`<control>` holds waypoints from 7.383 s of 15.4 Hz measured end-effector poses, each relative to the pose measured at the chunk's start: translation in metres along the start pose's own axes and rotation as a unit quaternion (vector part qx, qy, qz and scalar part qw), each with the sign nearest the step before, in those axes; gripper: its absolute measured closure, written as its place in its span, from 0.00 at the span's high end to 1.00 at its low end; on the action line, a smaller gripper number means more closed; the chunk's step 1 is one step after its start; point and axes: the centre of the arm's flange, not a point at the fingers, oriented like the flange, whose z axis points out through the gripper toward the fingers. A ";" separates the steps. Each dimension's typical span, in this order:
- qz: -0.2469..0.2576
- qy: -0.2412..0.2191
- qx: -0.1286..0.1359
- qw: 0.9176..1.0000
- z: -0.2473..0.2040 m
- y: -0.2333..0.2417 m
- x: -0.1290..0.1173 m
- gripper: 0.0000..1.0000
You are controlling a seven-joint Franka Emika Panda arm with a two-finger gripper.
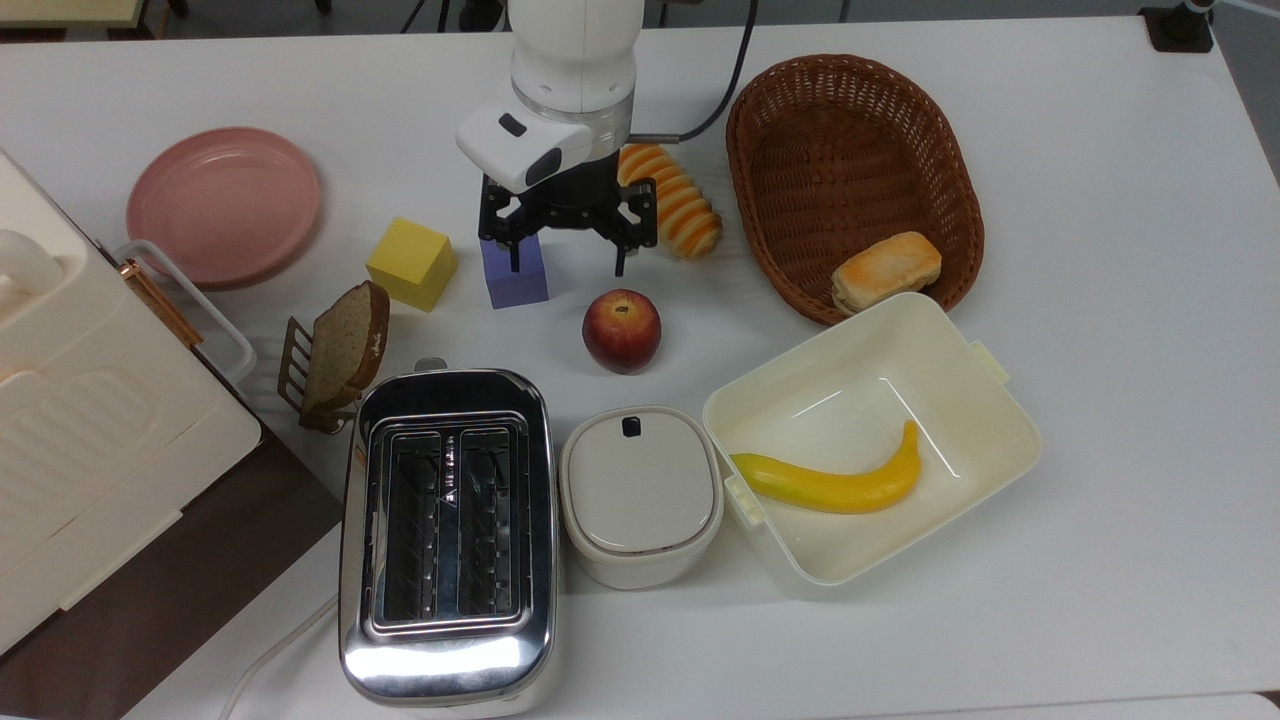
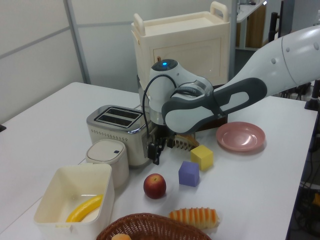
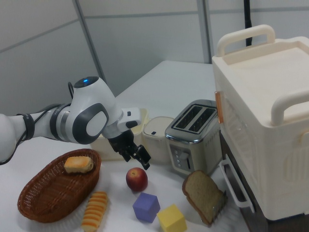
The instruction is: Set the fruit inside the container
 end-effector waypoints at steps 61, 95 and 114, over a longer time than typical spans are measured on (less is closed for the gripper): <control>0.018 0.093 -0.028 0.995 -0.072 -0.046 0.014 0.85; -0.139 0.185 -0.054 0.971 0.001 -0.218 0.060 0.85; -0.114 0.188 -0.067 0.973 -0.026 -0.198 0.064 1.00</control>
